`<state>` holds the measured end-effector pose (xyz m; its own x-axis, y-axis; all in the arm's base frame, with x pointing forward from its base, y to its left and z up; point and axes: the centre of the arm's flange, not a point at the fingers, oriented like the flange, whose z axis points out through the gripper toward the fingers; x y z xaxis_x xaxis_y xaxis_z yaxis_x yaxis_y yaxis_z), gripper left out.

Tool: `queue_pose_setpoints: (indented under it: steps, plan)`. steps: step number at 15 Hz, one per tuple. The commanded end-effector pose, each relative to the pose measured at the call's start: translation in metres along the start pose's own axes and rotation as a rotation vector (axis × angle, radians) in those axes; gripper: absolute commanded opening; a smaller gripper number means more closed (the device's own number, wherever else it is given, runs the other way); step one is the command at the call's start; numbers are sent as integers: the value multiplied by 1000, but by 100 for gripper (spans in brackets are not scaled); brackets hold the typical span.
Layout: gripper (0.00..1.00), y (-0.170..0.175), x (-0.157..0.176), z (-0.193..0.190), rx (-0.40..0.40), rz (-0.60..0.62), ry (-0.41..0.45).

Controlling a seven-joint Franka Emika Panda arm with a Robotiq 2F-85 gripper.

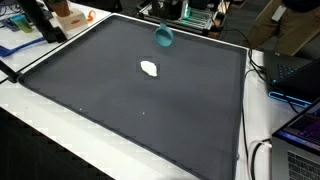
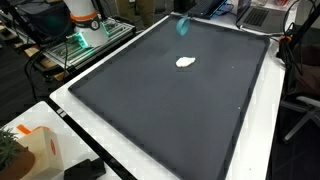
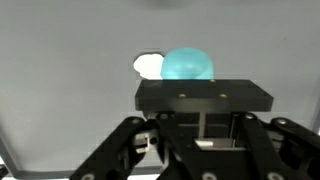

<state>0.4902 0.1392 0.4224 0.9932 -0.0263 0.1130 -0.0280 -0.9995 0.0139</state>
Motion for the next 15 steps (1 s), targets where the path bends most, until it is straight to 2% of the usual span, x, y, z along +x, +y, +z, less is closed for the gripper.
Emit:
queue_pose_setpoints:
  steps: [1, 4, 5, 6, 9, 10, 12, 15]
  plan:
    - [22, -24, -83, -13, 56, -131, -11]
    - [22, -26, -138, -30, 102, -95, 65]
    - [22, -40, -86, -12, 67, -110, 1]
    - [47, -40, -95, -15, 68, -114, 11]
    - [47, -40, -92, -18, 69, -113, 18]
    - [22, -40, -90, -14, 68, -109, 9]
    - [22, -42, -96, -25, 61, -84, -42]
    - [22, -50, -116, -52, 122, -34, -121]
